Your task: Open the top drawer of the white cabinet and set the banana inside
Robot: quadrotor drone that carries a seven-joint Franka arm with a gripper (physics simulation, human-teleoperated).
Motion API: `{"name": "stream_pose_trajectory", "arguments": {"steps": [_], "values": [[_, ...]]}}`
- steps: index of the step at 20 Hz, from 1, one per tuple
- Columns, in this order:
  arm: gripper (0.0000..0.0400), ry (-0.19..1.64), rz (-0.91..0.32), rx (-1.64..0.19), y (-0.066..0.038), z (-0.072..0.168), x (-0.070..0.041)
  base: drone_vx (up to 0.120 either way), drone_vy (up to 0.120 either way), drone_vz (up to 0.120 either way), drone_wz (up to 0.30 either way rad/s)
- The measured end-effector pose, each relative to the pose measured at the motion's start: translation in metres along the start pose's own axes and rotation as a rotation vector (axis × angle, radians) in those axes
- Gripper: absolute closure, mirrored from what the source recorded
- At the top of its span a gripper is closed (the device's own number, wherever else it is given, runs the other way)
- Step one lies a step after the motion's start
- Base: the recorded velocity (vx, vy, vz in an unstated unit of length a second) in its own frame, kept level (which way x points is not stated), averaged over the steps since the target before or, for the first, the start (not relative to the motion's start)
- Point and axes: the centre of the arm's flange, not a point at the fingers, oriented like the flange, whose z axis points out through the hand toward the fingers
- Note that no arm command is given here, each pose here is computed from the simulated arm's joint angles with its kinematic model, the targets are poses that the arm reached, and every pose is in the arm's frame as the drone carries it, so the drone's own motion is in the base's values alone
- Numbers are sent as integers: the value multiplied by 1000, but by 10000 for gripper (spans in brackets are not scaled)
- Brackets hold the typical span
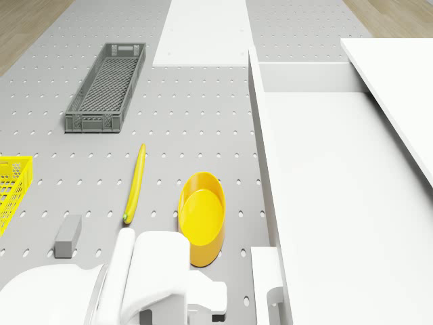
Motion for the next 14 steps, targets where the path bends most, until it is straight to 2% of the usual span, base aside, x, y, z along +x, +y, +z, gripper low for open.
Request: {"name": "stream_pose_trajectory", "arguments": {"steps": [14], "values": [[0,-37,3,35,1,-7,0,120,120,0,0]]}}
